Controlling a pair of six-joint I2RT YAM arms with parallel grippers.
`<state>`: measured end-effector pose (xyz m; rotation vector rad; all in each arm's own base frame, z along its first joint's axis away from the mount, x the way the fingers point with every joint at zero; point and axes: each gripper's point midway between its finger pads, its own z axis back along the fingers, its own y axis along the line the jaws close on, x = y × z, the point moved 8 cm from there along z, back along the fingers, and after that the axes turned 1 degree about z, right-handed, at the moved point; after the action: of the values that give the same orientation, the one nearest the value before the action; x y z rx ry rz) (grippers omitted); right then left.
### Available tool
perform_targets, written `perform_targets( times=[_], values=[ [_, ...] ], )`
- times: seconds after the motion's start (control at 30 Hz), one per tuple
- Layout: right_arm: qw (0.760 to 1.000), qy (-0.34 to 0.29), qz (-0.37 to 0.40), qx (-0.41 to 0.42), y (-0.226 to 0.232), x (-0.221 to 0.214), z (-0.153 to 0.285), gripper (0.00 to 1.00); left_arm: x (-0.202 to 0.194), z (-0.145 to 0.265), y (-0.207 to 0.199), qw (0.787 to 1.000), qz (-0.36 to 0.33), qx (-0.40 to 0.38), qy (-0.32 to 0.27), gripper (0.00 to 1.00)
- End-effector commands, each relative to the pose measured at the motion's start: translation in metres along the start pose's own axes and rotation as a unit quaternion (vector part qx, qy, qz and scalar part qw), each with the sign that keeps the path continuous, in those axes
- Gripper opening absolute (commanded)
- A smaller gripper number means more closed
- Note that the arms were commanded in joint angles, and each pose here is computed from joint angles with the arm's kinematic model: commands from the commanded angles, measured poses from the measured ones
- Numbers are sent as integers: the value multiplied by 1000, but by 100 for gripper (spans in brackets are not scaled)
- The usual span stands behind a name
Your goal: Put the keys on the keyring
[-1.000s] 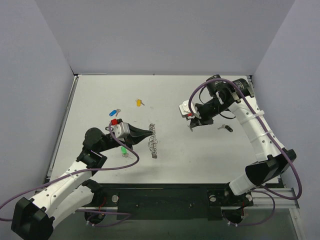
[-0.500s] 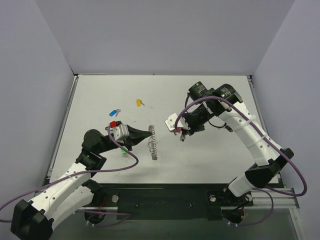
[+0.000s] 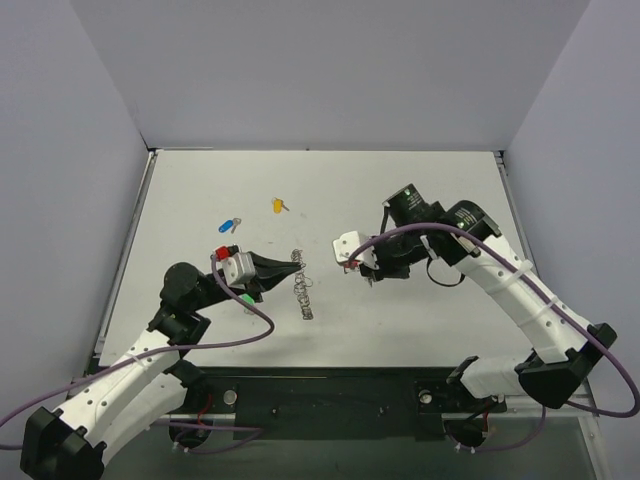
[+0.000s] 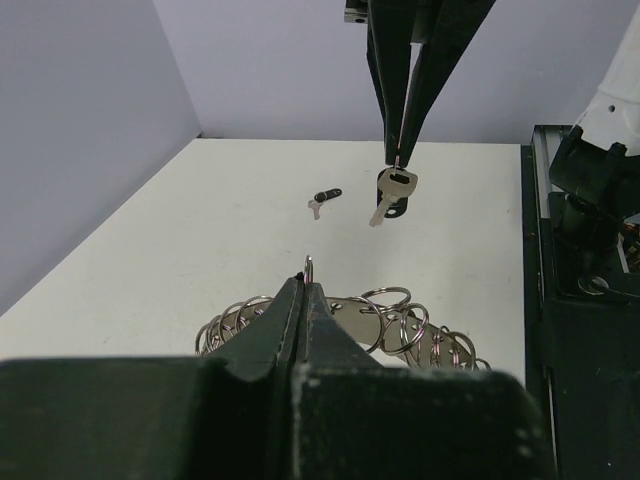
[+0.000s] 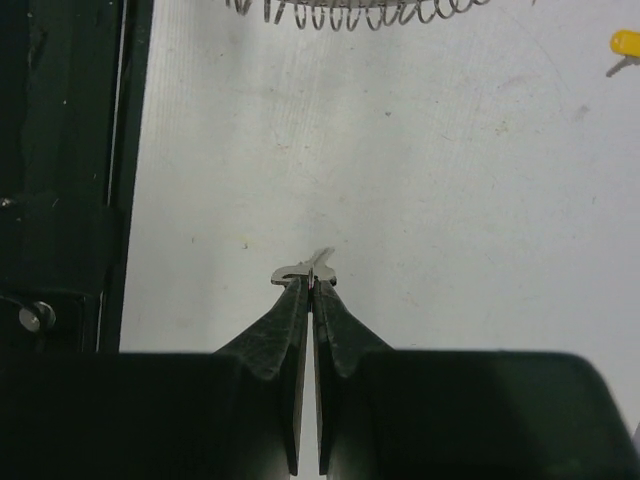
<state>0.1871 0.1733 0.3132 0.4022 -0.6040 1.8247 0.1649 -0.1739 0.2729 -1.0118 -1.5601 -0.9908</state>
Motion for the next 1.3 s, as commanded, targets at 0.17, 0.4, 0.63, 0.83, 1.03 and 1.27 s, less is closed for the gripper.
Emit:
perform_targets(
  times=[0.17, 0.4, 0.63, 0.83, 1.03, 1.27],
  values=[
    [985, -90, -75, -129, 10, 1, -15, 0, 8, 2, 3, 998, -66, 0, -20, 0],
    [982, -119, -80, -123, 19, -2, -32, 0, 3, 0, 4, 998, -64, -9, -17, 0],
    [982, -131, -64, -118, 25, -2, -40, 0, -1, -2, 5, 998, -57, -20, -12, 0],
    [980, -133, -65, -130, 23, -2, -40, 0, -5, -4, 4, 998, -53, -27, -8, 0],
    [978, -141, -76, -134, 24, -2, -43, 0, -5, -3, 5, 998, -59, -25, -2, 0],
    [972, -148, -113, -146, 22, -1, -44, 0, -7, -3, 5, 998, -63, -25, 4, 0]
  ],
)
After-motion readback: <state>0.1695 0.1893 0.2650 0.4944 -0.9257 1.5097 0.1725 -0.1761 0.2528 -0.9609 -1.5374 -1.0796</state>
